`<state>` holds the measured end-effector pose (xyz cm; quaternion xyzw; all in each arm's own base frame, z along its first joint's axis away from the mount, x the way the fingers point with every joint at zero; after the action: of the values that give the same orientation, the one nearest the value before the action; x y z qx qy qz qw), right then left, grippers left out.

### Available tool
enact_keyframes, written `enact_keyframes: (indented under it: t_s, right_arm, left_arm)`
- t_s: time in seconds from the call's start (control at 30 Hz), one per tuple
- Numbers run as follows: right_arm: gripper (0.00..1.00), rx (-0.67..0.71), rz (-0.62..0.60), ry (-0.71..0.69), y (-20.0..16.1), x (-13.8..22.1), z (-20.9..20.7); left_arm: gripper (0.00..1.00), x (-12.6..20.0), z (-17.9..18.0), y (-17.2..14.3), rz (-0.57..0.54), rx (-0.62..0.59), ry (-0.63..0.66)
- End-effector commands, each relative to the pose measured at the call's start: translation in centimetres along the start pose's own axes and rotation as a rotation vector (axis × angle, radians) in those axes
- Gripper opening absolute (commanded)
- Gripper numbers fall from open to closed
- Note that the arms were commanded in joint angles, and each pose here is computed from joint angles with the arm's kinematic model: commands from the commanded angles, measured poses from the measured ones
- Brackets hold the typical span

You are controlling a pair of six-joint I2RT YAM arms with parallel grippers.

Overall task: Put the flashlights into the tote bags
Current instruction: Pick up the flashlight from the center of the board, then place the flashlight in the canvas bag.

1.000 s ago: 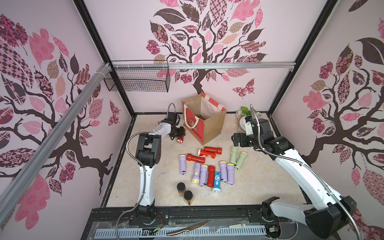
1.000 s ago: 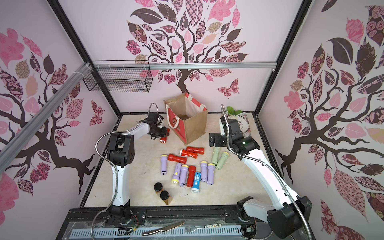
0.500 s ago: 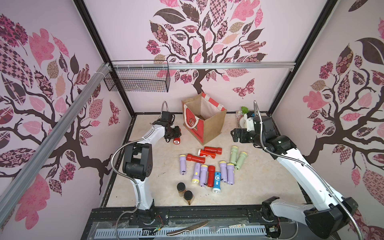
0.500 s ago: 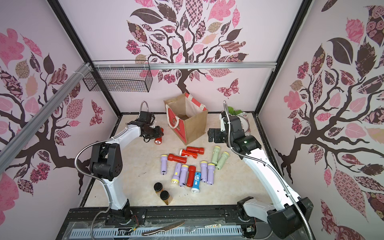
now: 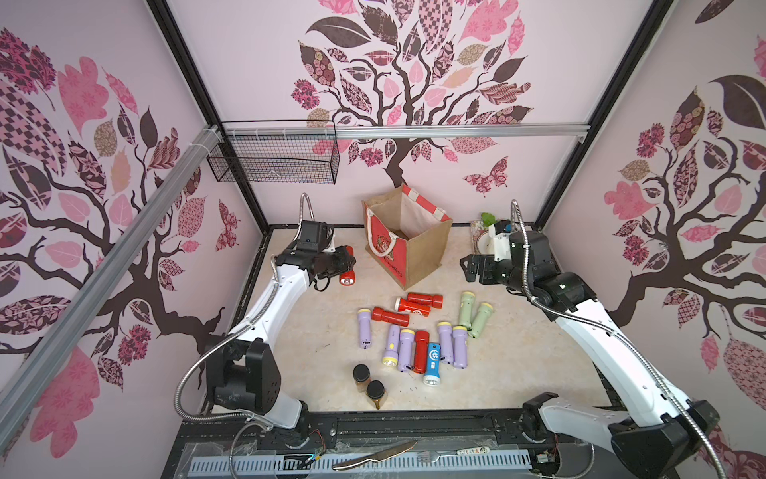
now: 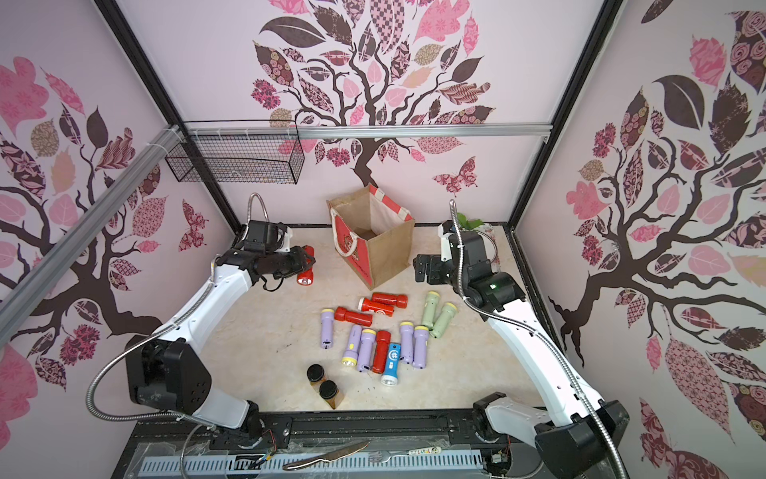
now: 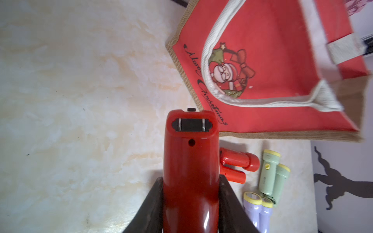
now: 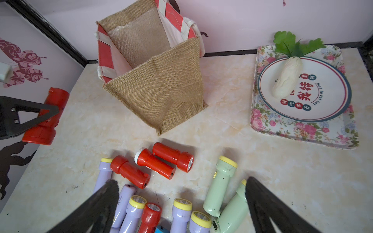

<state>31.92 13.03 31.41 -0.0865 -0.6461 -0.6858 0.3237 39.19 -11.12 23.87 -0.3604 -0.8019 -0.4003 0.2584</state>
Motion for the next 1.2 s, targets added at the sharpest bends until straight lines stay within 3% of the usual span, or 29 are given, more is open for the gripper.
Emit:
enact_keyframes:
  t_s: [0.0,0.27,0.53,0.7,0.9,1.17]
  right_arm:
    - [1.00,0.005,-0.059,0.045,1.5,1.2,0.9]
    - [1.00,0.018,-0.067,0.051,1.9,1.5,1.0]
    - [1.00,0.027,-0.078,0.040,2.2,2.2,0.9]
    - [1.00,0.028,-0.082,0.034,2.1,2.4,0.8]
    - [1.00,0.031,-0.083,0.042,2.2,2.2,0.9]
    - [1.00,0.039,-0.077,0.036,2.0,2.4,0.8]
  left_arm:
    - [0.00,2.3,-2.5,1.1,-0.040,0.031,-0.071]
    - [0.00,4.0,-9.3,5.6,-0.144,0.050,-0.198]
    - [0.00,0.9,-17.6,8.7,-0.207,0.029,-0.313]
    - [0.00,-2.5,-20.9,10.0,-0.229,0.012,-0.343]
    - [0.00,-7.9,-22.5,11.1,-0.289,-0.011,-0.323]
    - [0.00,-12.1,-21.9,12.6,-0.398,-0.074,-0.266]
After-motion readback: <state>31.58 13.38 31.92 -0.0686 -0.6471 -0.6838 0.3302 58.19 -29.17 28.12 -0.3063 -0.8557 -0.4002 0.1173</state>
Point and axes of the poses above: each gripper's point midway between its finger pads, its own x axis back along the fingers, its own z axis along the line the jaws close on, y = z × x, the point moved 2 cm from there along x, back along the fingers, and after that the axes turned 8 degrees about x, right-handed, at the moved point
